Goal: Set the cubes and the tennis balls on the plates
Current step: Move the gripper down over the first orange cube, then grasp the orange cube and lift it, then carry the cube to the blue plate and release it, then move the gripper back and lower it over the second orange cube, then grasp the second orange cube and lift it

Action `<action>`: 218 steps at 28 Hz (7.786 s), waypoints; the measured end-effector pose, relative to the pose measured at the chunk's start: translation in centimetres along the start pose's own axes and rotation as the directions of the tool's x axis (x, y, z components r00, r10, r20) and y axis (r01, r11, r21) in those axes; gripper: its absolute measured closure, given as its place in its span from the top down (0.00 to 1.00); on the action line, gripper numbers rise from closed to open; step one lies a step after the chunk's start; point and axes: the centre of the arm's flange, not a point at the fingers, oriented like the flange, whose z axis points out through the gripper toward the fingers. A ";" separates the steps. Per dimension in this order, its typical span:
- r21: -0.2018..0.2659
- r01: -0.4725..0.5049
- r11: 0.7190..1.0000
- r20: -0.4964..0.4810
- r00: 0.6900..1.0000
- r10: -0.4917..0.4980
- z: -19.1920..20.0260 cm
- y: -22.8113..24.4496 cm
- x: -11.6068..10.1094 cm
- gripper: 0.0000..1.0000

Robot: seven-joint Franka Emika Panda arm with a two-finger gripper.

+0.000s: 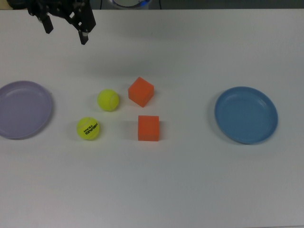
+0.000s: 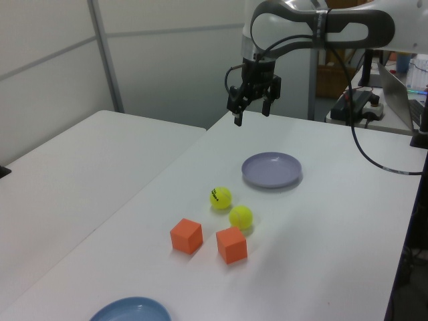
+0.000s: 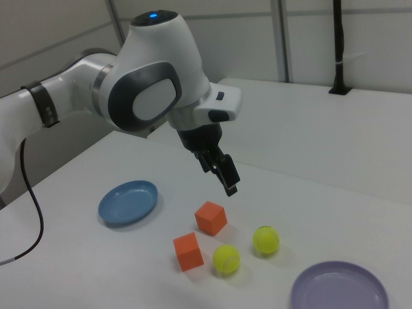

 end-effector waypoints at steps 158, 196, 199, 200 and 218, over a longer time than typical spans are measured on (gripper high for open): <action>0.083 0.861 0.502 0.031 0.502 -0.865 15.7 -19.5 -9.8 1.00; 0.101 0.891 0.442 0.108 0.432 -0.895 26.6 -13.5 -9.5 0.92; 0.106 0.894 0.435 0.109 0.424 -0.899 26.9 -13.9 -9.8 0.81; 0.108 0.895 0.433 0.110 0.422 -0.900 26.9 -14.0 -9.9 0.77; 0.087 0.792 0.604 -0.033 0.608 -0.793 20.5 -20.2 -8.1 0.63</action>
